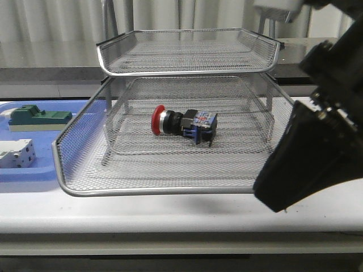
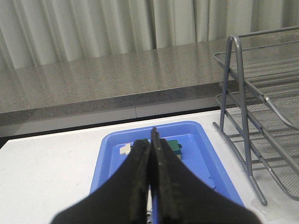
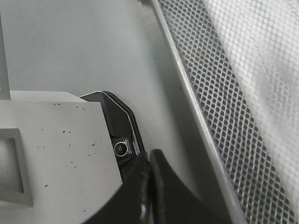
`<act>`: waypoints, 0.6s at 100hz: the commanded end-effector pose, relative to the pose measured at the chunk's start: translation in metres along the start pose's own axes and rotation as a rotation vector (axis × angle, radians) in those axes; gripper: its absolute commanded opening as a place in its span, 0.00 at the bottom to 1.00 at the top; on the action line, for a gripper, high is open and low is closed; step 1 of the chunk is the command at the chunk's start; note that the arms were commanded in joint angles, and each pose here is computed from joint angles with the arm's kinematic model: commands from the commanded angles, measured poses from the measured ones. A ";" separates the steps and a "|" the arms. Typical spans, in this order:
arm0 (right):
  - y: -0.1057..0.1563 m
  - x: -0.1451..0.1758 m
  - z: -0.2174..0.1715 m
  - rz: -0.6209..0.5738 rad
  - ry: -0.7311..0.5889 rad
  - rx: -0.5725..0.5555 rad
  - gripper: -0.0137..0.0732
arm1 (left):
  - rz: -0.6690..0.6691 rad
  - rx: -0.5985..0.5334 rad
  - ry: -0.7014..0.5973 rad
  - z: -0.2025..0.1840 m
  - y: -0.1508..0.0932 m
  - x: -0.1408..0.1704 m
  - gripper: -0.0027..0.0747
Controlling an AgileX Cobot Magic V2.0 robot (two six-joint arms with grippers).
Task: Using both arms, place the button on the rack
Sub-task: 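Bring the right gripper to the front rim of the middle tray, then push the middle tray back into the rack with the right gripper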
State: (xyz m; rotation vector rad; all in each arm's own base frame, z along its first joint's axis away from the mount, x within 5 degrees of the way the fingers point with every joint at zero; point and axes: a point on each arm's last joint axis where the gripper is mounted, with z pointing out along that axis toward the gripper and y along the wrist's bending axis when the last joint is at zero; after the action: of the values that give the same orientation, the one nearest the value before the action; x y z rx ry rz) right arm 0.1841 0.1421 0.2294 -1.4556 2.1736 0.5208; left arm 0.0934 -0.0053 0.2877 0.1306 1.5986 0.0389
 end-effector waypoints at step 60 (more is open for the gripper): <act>-0.033 -0.029 0.034 -0.076 -0.042 0.188 0.08 | -0.020 -0.034 -0.096 -0.001 0.004 -0.016 0.01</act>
State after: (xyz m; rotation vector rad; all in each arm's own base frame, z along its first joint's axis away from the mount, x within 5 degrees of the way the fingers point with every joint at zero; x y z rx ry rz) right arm 0.2084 0.1689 0.1936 -1.5185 2.1751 0.4058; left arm 0.0934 -0.0053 0.2877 0.1306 1.5986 0.0389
